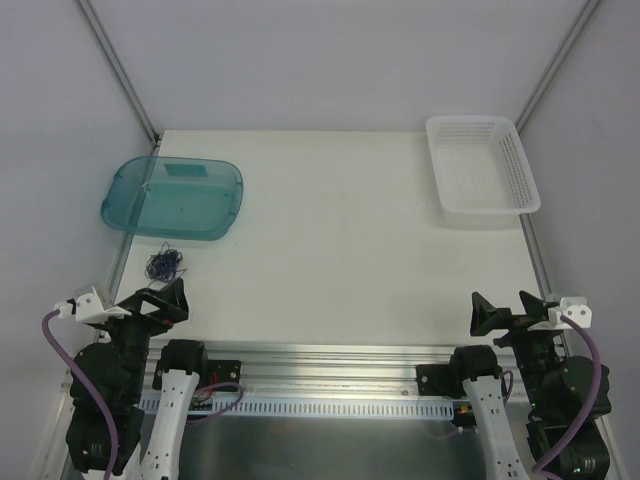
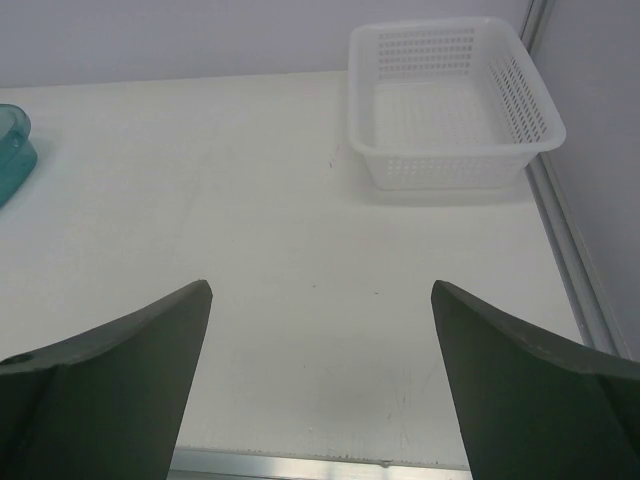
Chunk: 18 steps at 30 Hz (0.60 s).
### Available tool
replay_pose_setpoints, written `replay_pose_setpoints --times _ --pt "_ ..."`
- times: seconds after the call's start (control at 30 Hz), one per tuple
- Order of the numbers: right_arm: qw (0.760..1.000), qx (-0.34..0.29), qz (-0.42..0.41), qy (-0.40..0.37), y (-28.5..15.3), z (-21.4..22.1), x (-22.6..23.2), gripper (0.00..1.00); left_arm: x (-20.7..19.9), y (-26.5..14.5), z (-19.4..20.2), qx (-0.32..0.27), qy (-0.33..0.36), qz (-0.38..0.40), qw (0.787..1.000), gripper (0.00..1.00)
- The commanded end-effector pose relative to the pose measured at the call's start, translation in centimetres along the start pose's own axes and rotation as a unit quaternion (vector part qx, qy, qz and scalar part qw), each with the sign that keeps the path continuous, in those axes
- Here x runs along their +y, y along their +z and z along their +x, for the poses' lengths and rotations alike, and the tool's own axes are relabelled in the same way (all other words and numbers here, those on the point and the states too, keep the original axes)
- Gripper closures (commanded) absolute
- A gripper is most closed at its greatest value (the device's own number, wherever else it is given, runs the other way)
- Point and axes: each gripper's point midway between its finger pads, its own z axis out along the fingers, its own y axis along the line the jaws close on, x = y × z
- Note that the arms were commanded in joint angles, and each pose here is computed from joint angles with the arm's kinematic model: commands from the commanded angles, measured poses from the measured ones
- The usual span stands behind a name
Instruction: Untangle the cables
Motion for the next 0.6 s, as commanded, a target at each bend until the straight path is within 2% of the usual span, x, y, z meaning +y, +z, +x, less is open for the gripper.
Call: replay_pose_setpoints --times 0.0,0.2,0.33,0.43,0.47,0.53,0.57 --pt "0.995 -0.099 0.001 0.01 -3.6 -2.2 -0.2 0.03 -0.7 -3.1 -1.1 -0.075 -0.023 0.055 0.995 0.01" --pt "0.996 -0.082 -0.023 0.011 -3.1 -2.1 0.7 0.03 -0.7 -1.9 -0.4 -0.052 -0.043 0.042 0.997 0.01" --pt "0.996 -0.036 -0.076 0.018 -2.1 -1.5 2.8 0.03 -0.9 -0.4 0.7 -0.015 -0.061 0.03 0.998 0.01" --pt "0.995 0.007 -0.092 0.042 -0.6 -0.7 3.7 0.03 -1.0 1.4 2.4 0.032 -0.079 0.015 0.996 0.01" --pt "0.995 0.017 -0.088 0.051 -0.2 -0.5 3.6 0.03 -0.8 2.5 3.6 0.064 -0.079 0.0 0.995 0.01" --pt "0.994 0.041 -0.072 0.072 0.4 0.3 3.3 0.03 -0.8 3.7 4.6 0.09 -0.085 -0.013 0.992 0.01" --pt "0.994 0.047 -0.068 0.076 0.5 0.6 3.3 0.03 -0.3 4.9 6.1 0.126 -0.079 -0.035 0.988 0.01"
